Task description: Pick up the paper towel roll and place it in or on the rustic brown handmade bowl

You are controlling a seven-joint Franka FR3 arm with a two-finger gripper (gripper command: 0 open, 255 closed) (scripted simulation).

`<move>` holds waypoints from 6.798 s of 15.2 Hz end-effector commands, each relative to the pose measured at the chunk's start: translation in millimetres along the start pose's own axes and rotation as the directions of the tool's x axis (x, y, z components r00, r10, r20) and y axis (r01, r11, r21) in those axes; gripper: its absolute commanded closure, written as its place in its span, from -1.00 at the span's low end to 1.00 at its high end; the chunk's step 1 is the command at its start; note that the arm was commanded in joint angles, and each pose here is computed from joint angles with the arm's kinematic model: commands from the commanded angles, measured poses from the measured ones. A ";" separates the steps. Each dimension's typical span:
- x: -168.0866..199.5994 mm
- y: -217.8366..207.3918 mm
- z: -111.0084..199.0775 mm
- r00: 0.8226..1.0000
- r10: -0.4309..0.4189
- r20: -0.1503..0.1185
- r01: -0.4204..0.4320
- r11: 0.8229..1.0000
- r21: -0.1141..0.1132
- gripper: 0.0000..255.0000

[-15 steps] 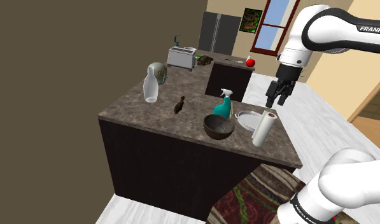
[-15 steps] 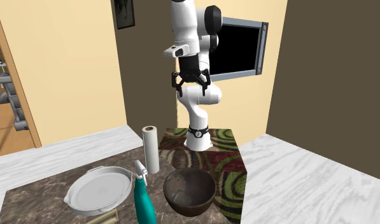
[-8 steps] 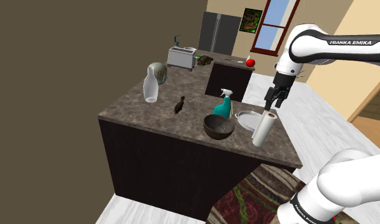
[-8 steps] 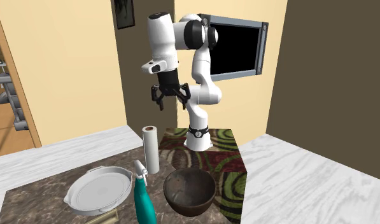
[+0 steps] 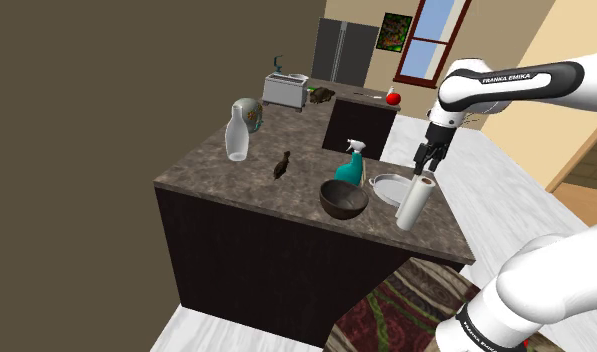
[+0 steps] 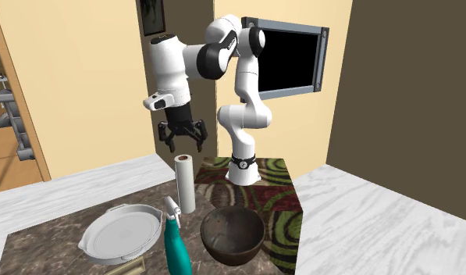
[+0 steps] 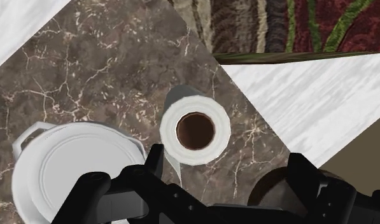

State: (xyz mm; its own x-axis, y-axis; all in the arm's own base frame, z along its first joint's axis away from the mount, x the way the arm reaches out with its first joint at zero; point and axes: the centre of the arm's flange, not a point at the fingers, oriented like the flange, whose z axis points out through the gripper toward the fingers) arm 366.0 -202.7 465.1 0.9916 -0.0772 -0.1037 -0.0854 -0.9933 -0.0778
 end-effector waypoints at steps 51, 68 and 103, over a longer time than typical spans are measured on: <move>-1.0 11.3 -75.8 1.000 -0.002 -0.001 0.002 1.000 -0.004 1.00; 58.7 -67.9 -155.8 1.000 -0.002 -0.001 0.002 1.000 -0.004 1.00; 172.1 -177.0 -91.4 1.000 -0.002 -0.001 0.002 1.000 -0.004 1.00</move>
State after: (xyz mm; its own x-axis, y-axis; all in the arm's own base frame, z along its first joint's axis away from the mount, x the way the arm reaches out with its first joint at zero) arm 560.8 -47.3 558.1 0.9918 -0.0755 -0.1033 -0.0834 -0.9938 -0.0742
